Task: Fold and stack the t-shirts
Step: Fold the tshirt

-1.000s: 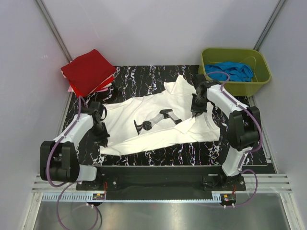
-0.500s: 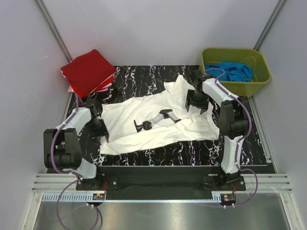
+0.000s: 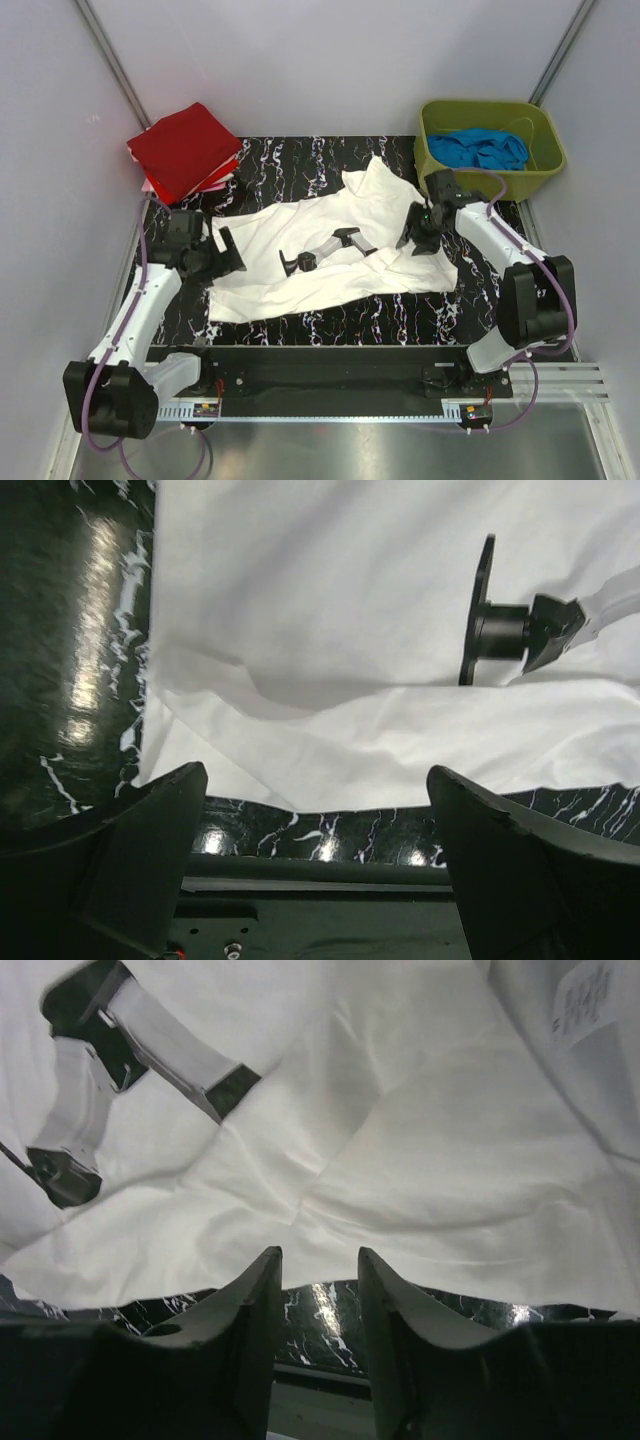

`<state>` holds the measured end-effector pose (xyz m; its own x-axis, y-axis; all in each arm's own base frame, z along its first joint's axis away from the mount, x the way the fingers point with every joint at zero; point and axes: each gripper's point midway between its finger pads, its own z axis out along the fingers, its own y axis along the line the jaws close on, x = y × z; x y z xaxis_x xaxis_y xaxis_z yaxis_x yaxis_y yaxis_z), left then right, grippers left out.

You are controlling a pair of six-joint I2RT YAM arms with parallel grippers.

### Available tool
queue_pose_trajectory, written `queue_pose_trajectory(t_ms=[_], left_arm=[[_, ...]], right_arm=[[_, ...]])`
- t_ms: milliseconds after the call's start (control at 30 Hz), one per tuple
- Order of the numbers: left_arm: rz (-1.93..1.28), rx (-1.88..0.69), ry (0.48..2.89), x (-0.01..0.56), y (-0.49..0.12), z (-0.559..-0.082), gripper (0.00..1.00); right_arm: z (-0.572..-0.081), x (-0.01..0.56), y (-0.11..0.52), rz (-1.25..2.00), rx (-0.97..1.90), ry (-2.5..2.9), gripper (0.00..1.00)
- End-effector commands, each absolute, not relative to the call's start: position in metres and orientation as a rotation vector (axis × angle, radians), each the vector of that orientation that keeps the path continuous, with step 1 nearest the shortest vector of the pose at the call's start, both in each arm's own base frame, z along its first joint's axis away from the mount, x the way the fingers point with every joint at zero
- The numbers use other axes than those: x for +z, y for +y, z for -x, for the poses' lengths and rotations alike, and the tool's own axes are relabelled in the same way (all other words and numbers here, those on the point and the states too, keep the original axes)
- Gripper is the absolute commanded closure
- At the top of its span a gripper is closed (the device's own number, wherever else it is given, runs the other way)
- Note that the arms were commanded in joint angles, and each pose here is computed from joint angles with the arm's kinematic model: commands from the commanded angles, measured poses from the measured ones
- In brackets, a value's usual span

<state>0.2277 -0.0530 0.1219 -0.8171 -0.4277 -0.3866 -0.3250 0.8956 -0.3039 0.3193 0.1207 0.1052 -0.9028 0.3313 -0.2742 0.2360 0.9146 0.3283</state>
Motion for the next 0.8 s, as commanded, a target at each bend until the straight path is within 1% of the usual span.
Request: queue_pose_trajectory(t_ms=[0,33,67,200,467,633,667,700,767], left_arm=[[0.528,-0.453,2.605,0.108,-0.082,-0.228,0.01],[0.533,-0.462,2.609,0.106,-0.086,-0.228,0.01],[0.504,-0.469,2.612,0.104,-0.092,-0.228,0.01],[0.485,-0.473,2.649,0.093,-0.101,-0.227,0.01],[0.460,-0.442,2.662,0.089,-0.098,-0.227,0.01],[0.451,-0.449,2.659,0.089,-0.099,-0.228,0.01],[0.450,-0.446,2.659,0.089,-0.099,-0.229,0.01],[0.450,-0.446,2.661,0.089,-0.099,-0.229,0.01],[0.450,-0.449,2.663,0.088,-0.100,-0.230,0.01]], right_arm=[[-0.316,0.088,0.152,-0.422,0.658,2.746,0.61],[-0.312,0.080,0.152,-0.429,0.650,2.769,0.68],[-0.311,0.076,0.152,-0.432,0.647,2.778,0.72],[-0.312,0.055,0.149,-0.451,0.607,2.822,0.73],[-0.339,0.041,0.151,-0.444,0.564,2.836,0.74],[-0.371,0.041,0.159,-0.433,0.573,2.822,0.74],[-0.374,0.033,0.161,-0.437,0.573,2.844,0.75],[-0.391,0.043,0.165,-0.423,0.593,2.810,0.75],[-0.406,0.047,0.174,-0.412,0.643,2.799,0.75]])
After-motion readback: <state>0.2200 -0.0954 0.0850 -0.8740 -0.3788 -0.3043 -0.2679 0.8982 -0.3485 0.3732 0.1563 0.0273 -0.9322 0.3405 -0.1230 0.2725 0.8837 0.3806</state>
